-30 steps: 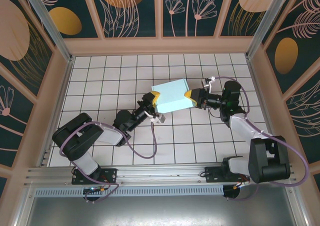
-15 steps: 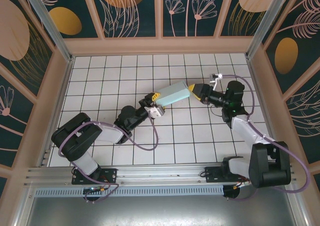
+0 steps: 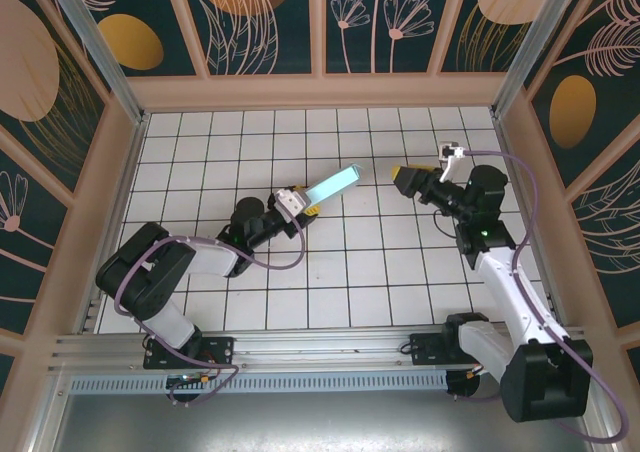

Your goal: Fold the paper box

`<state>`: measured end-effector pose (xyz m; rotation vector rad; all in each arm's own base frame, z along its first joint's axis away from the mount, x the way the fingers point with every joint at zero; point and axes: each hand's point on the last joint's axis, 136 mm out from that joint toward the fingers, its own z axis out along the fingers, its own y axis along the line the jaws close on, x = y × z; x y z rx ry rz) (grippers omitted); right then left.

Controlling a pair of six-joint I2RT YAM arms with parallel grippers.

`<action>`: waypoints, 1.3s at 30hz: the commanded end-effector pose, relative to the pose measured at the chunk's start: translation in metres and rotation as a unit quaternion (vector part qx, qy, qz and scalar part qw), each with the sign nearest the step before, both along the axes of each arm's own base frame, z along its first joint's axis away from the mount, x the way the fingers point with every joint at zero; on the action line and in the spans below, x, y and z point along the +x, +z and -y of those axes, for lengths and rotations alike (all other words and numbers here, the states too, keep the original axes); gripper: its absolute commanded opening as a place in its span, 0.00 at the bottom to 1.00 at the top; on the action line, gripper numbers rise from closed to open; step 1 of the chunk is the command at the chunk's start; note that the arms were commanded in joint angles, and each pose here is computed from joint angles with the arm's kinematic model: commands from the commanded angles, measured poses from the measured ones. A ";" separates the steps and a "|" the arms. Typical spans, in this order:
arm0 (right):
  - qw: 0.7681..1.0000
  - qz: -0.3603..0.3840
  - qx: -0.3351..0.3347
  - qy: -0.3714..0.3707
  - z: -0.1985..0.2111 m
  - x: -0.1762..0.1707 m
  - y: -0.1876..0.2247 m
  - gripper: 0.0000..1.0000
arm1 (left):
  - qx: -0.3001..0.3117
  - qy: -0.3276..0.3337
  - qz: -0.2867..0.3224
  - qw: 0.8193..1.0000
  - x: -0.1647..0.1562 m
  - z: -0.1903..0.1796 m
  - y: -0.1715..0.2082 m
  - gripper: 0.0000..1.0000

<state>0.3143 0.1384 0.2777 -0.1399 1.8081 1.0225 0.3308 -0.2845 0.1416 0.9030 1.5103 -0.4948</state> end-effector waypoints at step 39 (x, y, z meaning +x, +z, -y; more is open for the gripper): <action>0.932 0.000 -0.348 0.097 -0.064 -0.021 -0.095 0.63 | 0.132 -0.183 -0.207 0.952 -0.069 0.013 -0.110 0.14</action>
